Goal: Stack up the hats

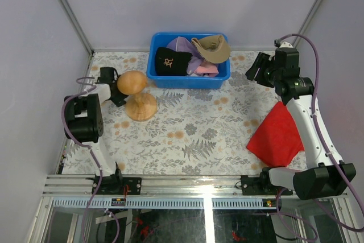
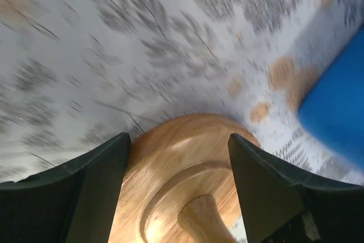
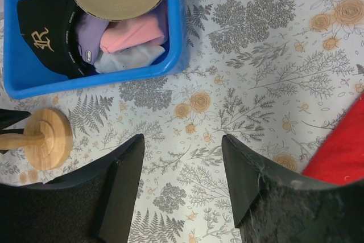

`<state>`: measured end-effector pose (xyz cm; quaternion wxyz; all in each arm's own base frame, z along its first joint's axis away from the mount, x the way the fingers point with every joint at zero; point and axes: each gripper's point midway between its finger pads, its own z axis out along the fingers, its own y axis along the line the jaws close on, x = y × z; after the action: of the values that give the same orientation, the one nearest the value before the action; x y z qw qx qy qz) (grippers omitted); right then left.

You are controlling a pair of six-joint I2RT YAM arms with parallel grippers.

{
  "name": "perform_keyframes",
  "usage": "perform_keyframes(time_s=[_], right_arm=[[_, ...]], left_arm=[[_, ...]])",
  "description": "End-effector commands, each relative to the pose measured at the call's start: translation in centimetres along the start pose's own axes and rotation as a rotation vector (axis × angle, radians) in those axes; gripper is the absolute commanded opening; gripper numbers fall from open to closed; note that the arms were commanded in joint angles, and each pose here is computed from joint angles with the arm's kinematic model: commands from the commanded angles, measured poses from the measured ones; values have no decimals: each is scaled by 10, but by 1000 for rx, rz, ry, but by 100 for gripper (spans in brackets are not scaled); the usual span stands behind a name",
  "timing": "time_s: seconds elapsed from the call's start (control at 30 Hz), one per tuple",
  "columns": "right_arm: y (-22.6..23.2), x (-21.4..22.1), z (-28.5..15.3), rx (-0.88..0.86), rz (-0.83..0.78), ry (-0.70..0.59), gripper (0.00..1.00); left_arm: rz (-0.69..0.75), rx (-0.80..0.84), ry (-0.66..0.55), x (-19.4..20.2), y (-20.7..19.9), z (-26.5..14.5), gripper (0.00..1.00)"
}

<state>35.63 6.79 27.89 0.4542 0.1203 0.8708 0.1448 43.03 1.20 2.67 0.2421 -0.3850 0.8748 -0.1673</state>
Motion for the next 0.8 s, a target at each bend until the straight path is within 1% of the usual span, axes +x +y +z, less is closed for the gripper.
perform_keyframes(time_s=[0.0,0.13,0.43,0.67,0.77], right_arm=[[-2,1,2,-2,-16,-4,64],[-3,3,8,3,-21,12,66],[5,-3,19,-22,-10,18,67],[25,-21,36,-92,19,21,67],[41,-25,50,-161,63,41,66]], left_arm=[[-7,-79,238,104,12,4,70],[4,-72,288,148,2,-5,70],[45,-86,380,236,0,-25,70],[78,-80,444,282,-3,-33,70],[82,-92,458,291,3,-37,70]])
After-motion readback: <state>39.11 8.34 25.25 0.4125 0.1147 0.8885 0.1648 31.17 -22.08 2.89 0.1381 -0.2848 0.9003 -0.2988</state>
